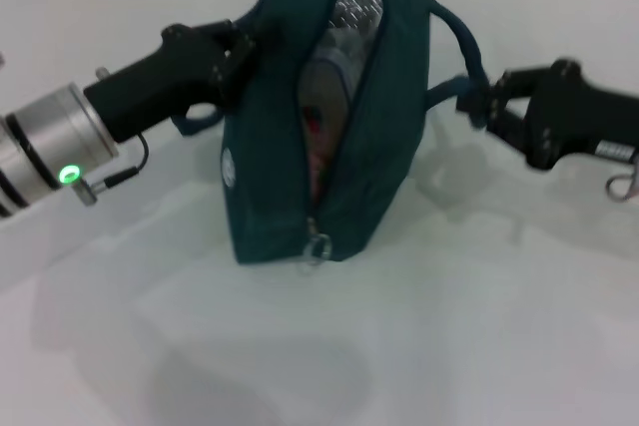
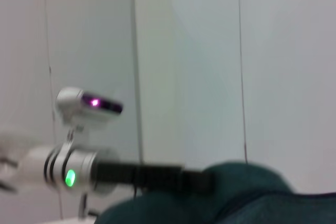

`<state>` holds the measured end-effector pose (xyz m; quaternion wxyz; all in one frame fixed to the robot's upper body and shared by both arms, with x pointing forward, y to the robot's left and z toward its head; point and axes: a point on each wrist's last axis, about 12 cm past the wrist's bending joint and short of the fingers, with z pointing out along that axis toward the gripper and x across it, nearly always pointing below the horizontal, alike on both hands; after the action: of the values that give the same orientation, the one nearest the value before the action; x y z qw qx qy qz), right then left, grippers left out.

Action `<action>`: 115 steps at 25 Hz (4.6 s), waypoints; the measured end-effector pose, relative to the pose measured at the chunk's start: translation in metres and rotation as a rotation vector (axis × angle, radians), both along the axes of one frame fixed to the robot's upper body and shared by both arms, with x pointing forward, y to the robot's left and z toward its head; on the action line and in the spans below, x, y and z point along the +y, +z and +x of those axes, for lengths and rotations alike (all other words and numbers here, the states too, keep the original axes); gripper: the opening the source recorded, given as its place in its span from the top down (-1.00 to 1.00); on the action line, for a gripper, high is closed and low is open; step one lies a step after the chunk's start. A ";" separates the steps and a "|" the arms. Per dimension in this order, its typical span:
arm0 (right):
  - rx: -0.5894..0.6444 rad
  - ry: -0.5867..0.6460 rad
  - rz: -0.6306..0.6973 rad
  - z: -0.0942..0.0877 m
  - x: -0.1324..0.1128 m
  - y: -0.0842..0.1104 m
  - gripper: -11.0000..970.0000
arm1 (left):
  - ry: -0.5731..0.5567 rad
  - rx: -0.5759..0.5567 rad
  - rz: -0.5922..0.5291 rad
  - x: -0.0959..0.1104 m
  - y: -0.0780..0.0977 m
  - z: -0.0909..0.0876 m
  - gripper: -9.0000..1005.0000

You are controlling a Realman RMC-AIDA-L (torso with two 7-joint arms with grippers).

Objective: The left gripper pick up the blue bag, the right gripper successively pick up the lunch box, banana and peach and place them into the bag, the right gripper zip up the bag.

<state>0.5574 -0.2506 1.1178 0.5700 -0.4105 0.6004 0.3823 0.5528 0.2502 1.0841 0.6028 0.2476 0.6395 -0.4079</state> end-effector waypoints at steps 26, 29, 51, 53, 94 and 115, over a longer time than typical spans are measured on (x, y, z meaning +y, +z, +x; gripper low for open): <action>0.141 0.154 -0.116 0.014 -0.002 0.029 0.72 | 0.142 -0.202 -0.059 -0.010 -0.037 -0.058 0.90; 0.138 0.124 -0.099 0.012 -0.006 0.027 0.71 | 0.155 -0.192 -0.044 -0.009 -0.039 -0.057 0.90; 0.085 0.352 -0.131 -0.051 0.016 -0.036 -0.05 | 0.182 -0.185 0.012 -0.015 -0.038 -0.039 0.90; 0.110 0.325 -0.165 -0.044 0.030 -0.048 -0.05 | 0.182 -0.185 0.012 -0.015 -0.039 -0.039 0.90; 0.076 0.306 -0.219 -0.030 0.093 -0.057 0.60 | 0.180 -0.179 -0.004 -0.019 -0.038 -0.039 0.86; -0.018 0.310 -0.165 -0.046 0.078 -0.061 0.84 | 0.155 -0.126 -0.107 -0.019 -0.038 -0.050 0.60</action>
<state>0.5113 -0.1729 1.0566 0.4737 -0.5470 0.5541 0.4115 0.5025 0.2317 1.0464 0.6839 0.1900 0.5950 -0.3771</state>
